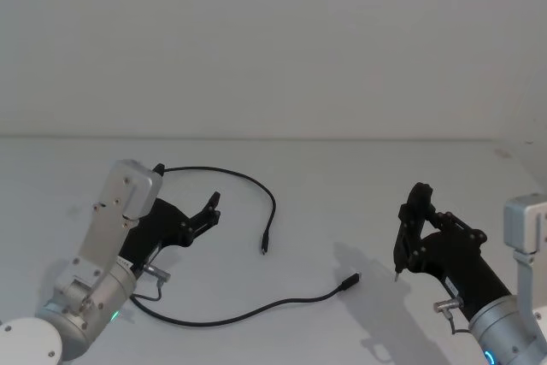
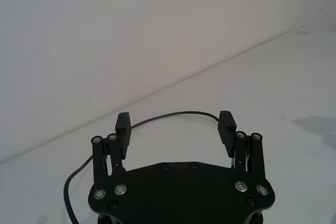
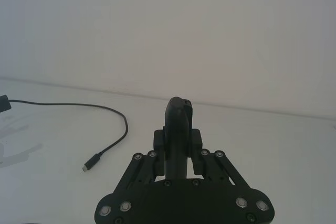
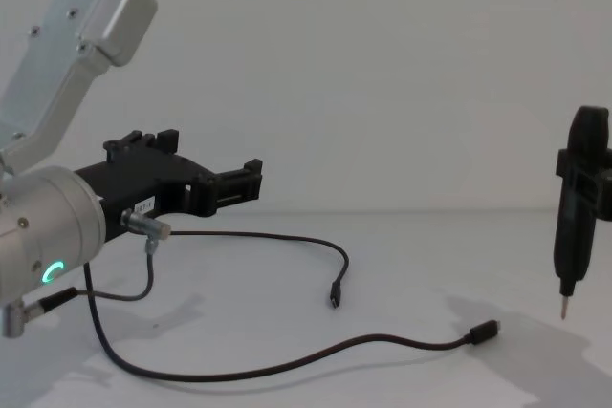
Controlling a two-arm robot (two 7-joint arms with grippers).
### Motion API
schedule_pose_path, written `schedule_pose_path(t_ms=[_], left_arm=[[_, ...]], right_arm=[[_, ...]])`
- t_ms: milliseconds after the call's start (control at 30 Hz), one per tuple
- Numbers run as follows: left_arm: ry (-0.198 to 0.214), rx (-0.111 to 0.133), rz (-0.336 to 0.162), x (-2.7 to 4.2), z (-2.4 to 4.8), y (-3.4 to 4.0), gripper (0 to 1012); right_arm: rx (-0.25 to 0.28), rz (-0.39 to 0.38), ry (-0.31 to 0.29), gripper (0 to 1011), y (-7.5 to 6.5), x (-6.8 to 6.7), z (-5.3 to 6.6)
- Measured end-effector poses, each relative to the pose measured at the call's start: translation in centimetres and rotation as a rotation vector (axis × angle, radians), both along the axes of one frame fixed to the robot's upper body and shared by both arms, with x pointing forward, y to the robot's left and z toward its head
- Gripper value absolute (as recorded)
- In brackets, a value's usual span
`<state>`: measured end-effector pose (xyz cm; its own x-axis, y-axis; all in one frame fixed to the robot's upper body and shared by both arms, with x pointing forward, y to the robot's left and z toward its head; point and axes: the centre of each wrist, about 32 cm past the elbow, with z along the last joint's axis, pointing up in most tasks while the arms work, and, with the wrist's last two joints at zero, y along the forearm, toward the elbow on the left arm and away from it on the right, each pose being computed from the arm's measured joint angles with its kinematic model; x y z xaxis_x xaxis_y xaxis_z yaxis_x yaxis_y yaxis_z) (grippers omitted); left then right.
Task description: Pick up the data cable with the one hand.
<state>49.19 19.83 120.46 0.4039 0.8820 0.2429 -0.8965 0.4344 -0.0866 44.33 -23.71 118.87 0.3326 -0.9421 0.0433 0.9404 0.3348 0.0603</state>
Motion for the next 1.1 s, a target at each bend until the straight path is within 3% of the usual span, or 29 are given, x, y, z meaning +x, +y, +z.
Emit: schedule_pose_path(t_ms=[1100], left_arm=[[0.004, 0.000, -0.013, 0.08, 0.10, 0.06, 1001]], right_arm=[[0.000, 0.000, 0.000, 279, 0.00, 0.00, 0.00]])
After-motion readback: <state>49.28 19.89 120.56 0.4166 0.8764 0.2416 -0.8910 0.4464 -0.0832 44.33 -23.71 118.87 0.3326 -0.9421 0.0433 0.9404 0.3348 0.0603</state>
